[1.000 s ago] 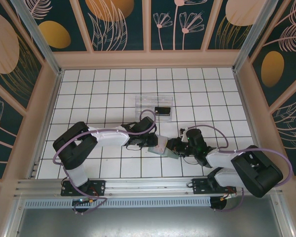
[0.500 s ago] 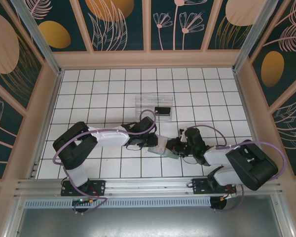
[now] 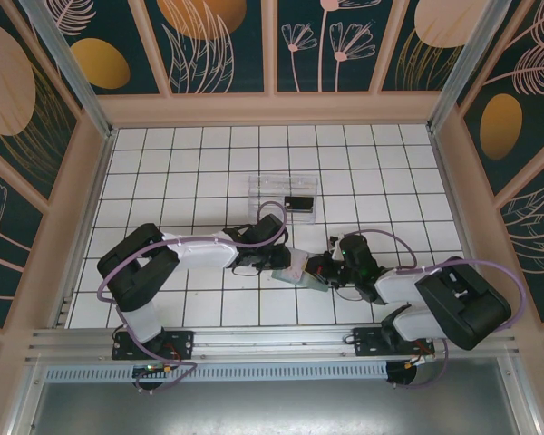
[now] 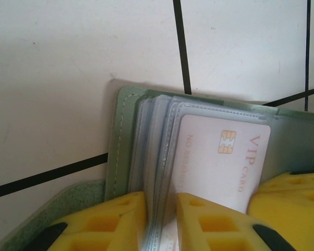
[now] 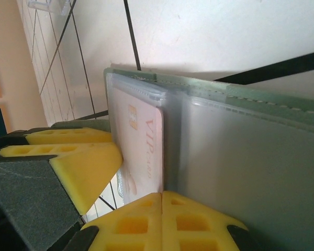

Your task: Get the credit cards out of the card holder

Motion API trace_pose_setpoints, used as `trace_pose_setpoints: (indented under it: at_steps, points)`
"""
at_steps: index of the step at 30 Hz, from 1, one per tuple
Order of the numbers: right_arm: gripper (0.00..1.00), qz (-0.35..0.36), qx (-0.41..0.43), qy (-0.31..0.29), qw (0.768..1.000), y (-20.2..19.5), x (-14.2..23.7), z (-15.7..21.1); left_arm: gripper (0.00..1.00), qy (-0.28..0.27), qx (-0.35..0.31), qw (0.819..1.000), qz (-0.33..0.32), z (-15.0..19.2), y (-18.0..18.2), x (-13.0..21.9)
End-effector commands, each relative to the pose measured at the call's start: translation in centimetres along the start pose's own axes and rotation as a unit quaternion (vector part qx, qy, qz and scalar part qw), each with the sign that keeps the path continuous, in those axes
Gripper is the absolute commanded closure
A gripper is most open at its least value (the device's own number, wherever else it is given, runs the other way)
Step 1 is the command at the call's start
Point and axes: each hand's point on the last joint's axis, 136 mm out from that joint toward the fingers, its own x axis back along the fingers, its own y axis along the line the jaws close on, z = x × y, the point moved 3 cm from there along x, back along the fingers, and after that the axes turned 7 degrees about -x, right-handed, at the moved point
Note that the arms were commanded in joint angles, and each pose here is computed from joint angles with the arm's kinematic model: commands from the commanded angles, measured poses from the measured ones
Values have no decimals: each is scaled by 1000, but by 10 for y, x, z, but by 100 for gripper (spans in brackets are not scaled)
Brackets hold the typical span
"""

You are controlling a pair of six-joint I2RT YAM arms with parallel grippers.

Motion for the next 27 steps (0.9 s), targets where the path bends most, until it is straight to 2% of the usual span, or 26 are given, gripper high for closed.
trace_pose_setpoints:
  at_steps: [1, 11, 20, 23, 27]
  points:
    - [100, 2, 5, -13, 1000, 3, 4, -5, 77, 68, 3, 993, -98, 39, 46, -6]
    - [100, 46, 8, -21, 999, -9, 13, -9, 78, 76, -15, 985, -154, 40, 61, -4]
    - [100, 49, 22, -9, 999, -6, 12, -8, 78, 72, -16, 987, -144, 36, 56, -2]
    - [100, 34, 37, -3, 999, 2, 11, -8, 78, 57, -11, 991, -117, 28, 44, 3]
    - [100, 19, 50, 10, 999, 11, 7, -8, 77, 33, -15, 993, -114, 16, 34, 13]
